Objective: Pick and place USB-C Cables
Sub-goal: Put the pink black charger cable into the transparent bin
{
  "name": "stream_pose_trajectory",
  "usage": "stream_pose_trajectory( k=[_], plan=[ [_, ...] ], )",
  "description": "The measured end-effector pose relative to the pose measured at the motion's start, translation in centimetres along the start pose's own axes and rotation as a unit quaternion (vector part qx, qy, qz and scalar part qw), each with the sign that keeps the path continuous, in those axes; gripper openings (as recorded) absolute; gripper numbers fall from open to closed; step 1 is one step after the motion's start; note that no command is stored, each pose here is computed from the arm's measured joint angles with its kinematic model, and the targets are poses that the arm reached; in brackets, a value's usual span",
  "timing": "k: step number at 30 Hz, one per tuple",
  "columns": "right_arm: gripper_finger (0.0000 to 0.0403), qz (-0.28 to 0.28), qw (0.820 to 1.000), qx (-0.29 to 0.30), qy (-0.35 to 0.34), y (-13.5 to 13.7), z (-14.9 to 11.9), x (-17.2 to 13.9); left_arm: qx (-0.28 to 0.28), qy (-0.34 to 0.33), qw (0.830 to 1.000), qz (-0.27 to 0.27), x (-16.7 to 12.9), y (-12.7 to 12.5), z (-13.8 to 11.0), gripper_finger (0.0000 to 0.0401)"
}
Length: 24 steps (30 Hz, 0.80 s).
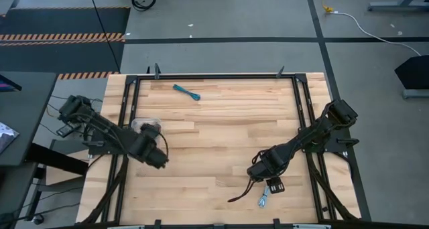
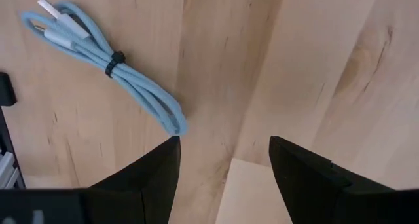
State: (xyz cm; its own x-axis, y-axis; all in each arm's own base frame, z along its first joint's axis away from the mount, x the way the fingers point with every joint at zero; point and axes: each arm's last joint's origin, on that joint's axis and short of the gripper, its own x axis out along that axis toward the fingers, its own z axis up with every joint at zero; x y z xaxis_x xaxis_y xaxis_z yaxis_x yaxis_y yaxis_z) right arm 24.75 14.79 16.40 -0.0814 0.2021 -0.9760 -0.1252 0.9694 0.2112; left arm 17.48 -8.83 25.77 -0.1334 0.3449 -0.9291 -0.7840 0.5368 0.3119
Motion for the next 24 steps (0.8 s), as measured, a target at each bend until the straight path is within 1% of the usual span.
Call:
stream_pose_trajectory(
  k=[3,7,11,14,17,20,24],
  plan=[
    [0.024,0.0,1.0,0.0,0.0,0.0,0.0,0.0,-0.05,0.028,0.998,0.018,2.2,1.4,0.1,0.0032],
    [0.024,0.0,1.0,0.0,0.0,0.0,0.0,0.0,-0.082,0.044,0.996,0.003,4.8,2.3,0.0,0.0048],
    [0.024,-0.001,1.0,-0.003,-0.002,0.0,0.0,0.0,-0.09,0.04,0.994,-0.036,6.6,2.1,0.2,0.0044],
    [0.024,-0.006,1.0,-0.007,-0.005,0.0,0.1,0.0,-0.092,0.026,0.995,-0.04,7.4,2.0,0.6,0.0036],
    [0.024,-0.006,1.0,-0.007,-0.005,0.0,0.1,0.0,-0.094,-0.001,0.995,-0.039,7.6,1.8,1.1,0.0039],
    [0.024,-0.006,1.0,-0.006,-0.005,0.0,0.1,0.0,-0.093,-0.009,0.995,-0.036,7.6,1.9,1.3,0.0064],
    [0.024,-0.009,1.0,-0.006,-0.007,0.0,0.1,0.0,-0.081,-0.009,0.996,-0.036,7.6,1.9,1.3,0.0118]
  ],
)
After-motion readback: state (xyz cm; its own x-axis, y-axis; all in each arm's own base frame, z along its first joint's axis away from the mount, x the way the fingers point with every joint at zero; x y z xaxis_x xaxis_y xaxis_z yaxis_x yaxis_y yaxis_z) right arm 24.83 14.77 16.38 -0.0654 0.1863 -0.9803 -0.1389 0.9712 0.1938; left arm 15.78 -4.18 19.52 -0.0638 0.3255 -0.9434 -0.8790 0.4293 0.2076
